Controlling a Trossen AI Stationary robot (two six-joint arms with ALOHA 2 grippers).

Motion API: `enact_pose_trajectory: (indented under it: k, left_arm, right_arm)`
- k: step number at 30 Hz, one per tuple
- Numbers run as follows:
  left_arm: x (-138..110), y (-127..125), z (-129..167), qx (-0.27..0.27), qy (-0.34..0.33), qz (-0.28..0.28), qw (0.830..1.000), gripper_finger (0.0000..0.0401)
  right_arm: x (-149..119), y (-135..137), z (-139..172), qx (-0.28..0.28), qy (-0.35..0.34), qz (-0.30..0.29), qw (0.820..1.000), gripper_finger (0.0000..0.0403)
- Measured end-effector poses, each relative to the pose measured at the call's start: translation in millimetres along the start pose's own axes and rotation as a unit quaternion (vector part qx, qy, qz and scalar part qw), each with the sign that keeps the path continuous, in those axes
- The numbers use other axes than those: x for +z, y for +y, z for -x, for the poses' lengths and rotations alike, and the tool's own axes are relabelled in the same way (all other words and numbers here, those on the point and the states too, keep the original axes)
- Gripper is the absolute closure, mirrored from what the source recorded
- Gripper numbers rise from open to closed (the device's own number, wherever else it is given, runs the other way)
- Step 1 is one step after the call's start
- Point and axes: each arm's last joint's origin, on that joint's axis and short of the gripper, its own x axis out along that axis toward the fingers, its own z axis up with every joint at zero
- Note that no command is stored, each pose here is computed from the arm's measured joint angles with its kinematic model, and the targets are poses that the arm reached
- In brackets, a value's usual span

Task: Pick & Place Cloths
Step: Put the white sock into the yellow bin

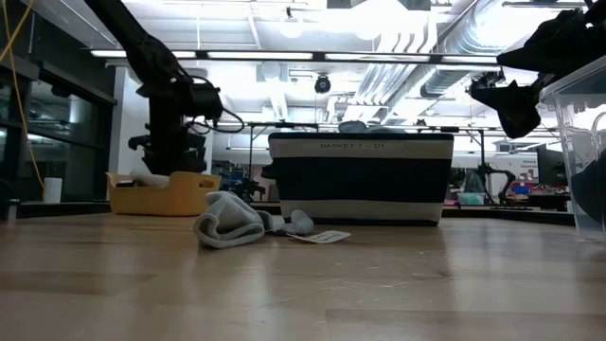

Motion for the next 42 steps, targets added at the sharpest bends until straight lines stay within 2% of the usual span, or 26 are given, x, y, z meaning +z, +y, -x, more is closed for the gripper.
enact_pose_trajectory:
  k: [7,11,14,17,22,30,42]
  left_arm:
    - [1,9,27,-0.01,-0.039,0.011,0.999,0.0212]
    - [-4,11,43,-0.016,-0.047,0.001,0.999,0.0182]
    - [-12,11,57,-0.036,-0.041,-0.021,0.998,0.018]
    - [-23,8,69,-0.071,-0.018,-0.077,0.994,0.0184]
    - [-36,-1,85,-0.133,-0.004,-0.179,0.975,0.0197]
    - [-40,-10,82,-0.114,0.007,-0.267,0.957,0.0214]
    - [-38,-21,63,-0.067,0.038,-0.312,0.947,0.0215]
  right_arm:
    - [0,0,0,0.0,0.0,0.0,1.0,0.0127]
    - [0,0,0,0.0,0.0,0.0,1.0,0.0127]
    - [0,0,0,0.0,0.0,0.0,1.0,0.0127]
    - [0,0,0,0.0,0.0,0.0,1.0,0.0127]
    - [0,0,0,0.0,0.0,0.0,1.0,0.0127]
    - [0,0,0,0.0,0.0,0.0,1.0,0.0127]
    - [0,0,0,0.0,0.0,0.0,1.0,0.0127]
